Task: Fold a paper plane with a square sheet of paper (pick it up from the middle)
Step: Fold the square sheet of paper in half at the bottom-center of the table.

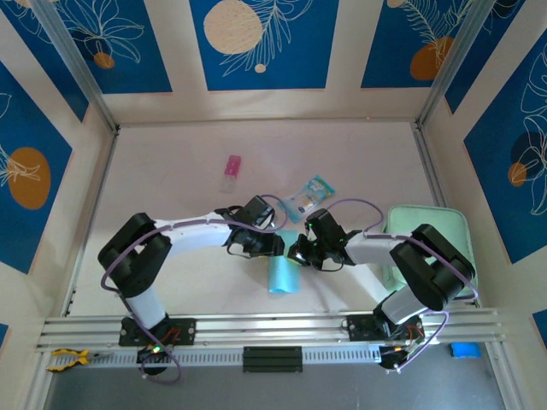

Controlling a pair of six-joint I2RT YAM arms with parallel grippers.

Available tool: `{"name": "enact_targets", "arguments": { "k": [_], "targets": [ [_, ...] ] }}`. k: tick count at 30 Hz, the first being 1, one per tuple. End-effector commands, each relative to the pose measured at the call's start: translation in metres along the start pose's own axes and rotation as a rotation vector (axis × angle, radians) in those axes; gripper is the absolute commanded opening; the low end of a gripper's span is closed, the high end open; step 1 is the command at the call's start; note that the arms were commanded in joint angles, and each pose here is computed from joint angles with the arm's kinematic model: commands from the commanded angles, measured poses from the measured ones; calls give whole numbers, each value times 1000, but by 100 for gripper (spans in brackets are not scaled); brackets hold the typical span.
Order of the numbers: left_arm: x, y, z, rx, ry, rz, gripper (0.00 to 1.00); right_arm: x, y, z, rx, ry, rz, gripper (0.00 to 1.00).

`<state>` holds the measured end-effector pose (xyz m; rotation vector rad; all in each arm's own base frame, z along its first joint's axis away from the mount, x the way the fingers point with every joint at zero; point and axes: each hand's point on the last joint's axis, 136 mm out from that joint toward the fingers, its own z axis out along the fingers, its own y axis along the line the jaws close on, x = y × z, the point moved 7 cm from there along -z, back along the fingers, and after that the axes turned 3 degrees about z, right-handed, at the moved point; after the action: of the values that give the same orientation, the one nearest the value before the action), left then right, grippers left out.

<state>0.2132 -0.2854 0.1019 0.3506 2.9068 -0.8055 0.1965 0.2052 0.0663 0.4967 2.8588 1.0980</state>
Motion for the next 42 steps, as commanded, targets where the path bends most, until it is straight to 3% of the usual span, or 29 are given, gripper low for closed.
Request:
{"name": "enact_targets", "arguments": {
  "k": [1, 8, 12, 25, 35, 42],
  "targets": [
    [-4, -13, -10, 20, -16, 40, 47, 8, -19, 1, 84, 14, 38, 0],
    [7, 9, -15, -130, 9, -22, 61, 7, -16, 1, 77, 13, 34, 0],
    [8, 11, -12, -126, 23, -34, 62, 7, -15, 0, 75, 12, 31, 0],
    [8, -3, 5, 10, 95, -15, 51, 7, -14, 3, 65, 22, 24, 0],
    [9, 5, 10, -46, 110, -36, 42, 2, 1, -1, 12, 31, -20, 1],
    [10, 13, 14, -102, 112, -56, 40, -11, 28, -33, -106, -36, -82, 8]
  ]
}}
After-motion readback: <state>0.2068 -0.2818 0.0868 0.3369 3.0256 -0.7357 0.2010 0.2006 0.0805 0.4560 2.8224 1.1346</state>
